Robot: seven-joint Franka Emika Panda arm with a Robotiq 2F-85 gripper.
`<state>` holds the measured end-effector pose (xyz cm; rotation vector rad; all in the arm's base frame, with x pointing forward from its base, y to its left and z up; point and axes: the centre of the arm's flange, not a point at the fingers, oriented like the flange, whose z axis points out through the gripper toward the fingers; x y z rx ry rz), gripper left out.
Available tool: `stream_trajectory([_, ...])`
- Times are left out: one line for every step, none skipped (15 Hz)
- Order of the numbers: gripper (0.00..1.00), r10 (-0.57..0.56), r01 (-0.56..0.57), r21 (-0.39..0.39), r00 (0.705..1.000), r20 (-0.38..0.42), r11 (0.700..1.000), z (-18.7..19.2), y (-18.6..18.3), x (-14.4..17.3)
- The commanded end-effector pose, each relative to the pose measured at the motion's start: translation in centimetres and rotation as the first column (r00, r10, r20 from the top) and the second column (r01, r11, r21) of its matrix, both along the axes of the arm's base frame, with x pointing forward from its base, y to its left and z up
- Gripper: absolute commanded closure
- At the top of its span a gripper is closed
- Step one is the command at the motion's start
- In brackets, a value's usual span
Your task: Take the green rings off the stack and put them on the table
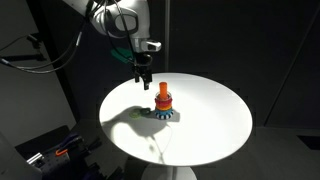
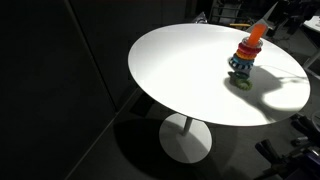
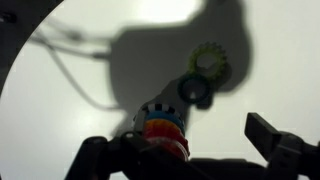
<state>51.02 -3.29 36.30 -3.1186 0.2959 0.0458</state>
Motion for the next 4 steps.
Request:
stream_trajectory([0.0, -0.02, 0.02, -0.012, 1.0, 0.011, 1.0, 1.8, 0.2, -1.0])
stream_trajectory([0.0, -0.022, 0.022, -0.011, 1.0, 0.015, 1.0, 1.9, 0.2, -1.0])
stream_trajectory([0.0, -0.002, 0.002, 0.0, 1.0, 0.015, 1.0, 0.9, 0.0, -0.2])
stream_trajectory([0.0, -0.004, 0.004, 0.0, 1.0, 0.019, 1.0, 1.1, 0.1, -0.3])
